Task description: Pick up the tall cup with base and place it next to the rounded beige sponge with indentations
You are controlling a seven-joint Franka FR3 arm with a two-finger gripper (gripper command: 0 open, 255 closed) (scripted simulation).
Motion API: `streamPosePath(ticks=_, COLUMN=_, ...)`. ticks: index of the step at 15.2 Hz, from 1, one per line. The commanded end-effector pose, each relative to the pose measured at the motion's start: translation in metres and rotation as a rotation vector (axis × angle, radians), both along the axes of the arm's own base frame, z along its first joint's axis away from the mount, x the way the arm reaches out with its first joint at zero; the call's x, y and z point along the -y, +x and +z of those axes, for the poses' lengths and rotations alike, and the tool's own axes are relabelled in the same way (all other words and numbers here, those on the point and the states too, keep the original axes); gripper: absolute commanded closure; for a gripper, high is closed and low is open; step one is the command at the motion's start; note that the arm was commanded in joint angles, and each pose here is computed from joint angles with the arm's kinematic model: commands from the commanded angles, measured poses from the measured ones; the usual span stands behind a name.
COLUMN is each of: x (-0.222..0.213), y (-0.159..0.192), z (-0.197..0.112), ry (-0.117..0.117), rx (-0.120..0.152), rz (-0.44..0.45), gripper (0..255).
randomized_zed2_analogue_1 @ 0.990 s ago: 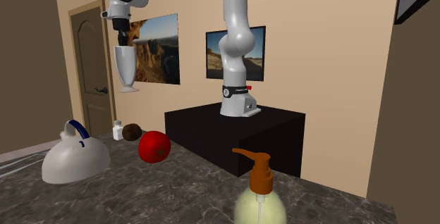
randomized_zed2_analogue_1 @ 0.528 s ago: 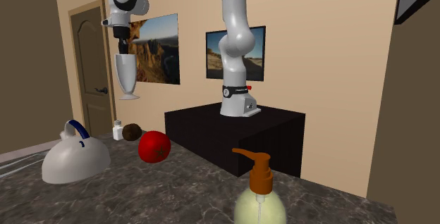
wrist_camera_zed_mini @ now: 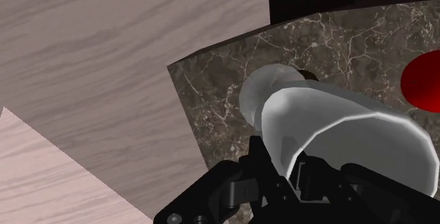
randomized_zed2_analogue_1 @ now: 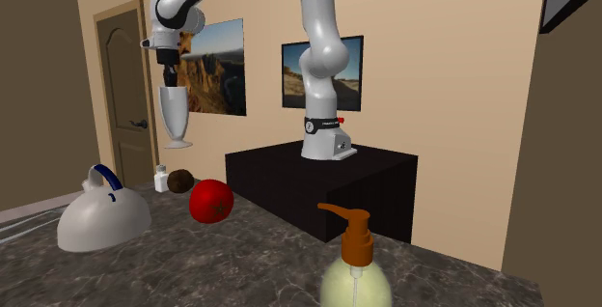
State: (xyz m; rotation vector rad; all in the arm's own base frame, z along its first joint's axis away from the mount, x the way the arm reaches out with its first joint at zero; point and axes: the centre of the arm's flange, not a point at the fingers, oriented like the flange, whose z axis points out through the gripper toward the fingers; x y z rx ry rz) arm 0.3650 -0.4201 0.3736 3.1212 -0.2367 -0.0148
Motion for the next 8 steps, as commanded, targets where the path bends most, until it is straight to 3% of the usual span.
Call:
streamPosePath(ticks=1, x=0.000, y=0.001, z=-0.011, ry=-0.001, rx=0.001, rz=0.000, gripper=255)
streamPosePath(ticks=8, x=0.000, y=0.001, z=-0.048, ry=-0.001, rx=0.001, rz=0.000, gripper=255)
